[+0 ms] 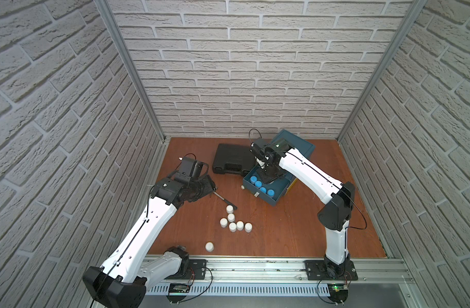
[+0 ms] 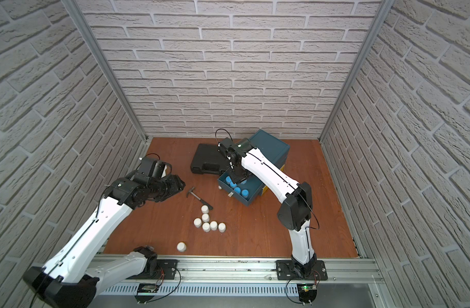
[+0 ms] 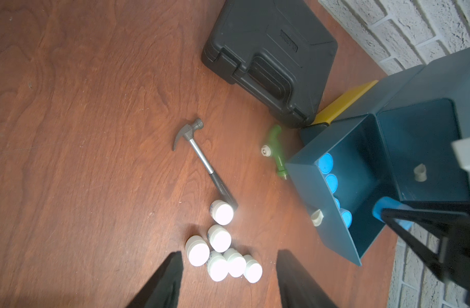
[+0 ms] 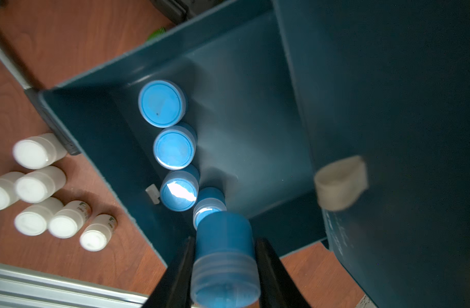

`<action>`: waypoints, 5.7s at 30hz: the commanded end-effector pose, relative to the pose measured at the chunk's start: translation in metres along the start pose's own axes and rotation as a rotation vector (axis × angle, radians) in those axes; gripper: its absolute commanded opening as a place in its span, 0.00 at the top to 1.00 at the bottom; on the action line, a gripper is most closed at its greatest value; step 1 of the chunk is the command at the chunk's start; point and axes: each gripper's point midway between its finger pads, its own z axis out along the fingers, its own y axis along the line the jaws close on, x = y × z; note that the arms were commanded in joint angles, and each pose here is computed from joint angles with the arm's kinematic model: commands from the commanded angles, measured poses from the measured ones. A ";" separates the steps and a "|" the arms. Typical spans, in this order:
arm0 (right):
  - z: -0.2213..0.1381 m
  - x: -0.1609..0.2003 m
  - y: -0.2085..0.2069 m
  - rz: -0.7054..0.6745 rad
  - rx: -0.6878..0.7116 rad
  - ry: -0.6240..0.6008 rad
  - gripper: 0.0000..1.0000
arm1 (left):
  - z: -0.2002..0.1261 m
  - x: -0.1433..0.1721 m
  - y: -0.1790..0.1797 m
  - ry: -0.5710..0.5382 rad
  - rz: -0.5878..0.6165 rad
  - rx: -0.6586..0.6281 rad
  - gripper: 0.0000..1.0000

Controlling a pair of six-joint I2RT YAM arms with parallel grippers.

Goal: Put the paint cans in the drawer according to color
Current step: Place the paint can in the drawer, then close the drawer in the storage box.

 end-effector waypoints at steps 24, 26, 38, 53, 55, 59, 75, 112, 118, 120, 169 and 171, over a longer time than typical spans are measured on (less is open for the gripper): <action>0.062 -0.016 0.006 -0.016 -0.005 0.023 0.84 | 0.002 -0.002 -0.026 -0.011 0.029 0.044 0.39; 0.063 -0.016 0.007 -0.018 -0.007 0.027 0.83 | 0.007 0.000 -0.027 0.003 0.020 0.053 0.39; 0.067 -0.017 0.010 -0.019 -0.023 0.045 0.50 | 0.047 0.029 -0.042 0.121 -0.091 0.168 0.46; -0.018 -0.036 -0.004 0.042 -0.070 -0.140 0.47 | 0.098 0.070 -0.069 0.227 -0.158 0.277 0.53; -0.041 -0.035 -0.009 0.058 -0.085 -0.192 0.48 | 0.107 0.075 -0.074 0.237 -0.177 0.304 0.53; -0.079 -0.032 -0.017 0.093 -0.116 -0.297 0.51 | 0.121 0.084 -0.090 0.267 -0.191 0.366 0.54; -0.135 -0.012 -0.045 0.180 -0.163 -0.434 0.55 | 0.151 0.100 -0.135 0.308 -0.265 0.512 0.63; -0.132 0.001 -0.051 0.190 -0.168 -0.415 0.55 | 0.123 0.074 -0.165 0.143 -0.234 0.622 1.00; -0.132 0.003 -0.051 0.195 -0.171 -0.416 0.55 | 0.123 0.067 -0.171 0.148 -0.223 0.626 1.00; -0.132 0.004 -0.051 0.194 -0.170 -0.414 0.54 | 0.127 0.068 -0.174 0.163 -0.221 0.625 1.00; -0.129 0.019 -0.064 0.226 -0.162 -0.409 0.54 | 0.223 0.025 -0.237 0.186 -0.184 0.590 1.00; -0.130 0.019 -0.064 0.226 -0.163 -0.411 0.54 | 0.224 0.027 -0.234 0.191 -0.184 0.580 0.90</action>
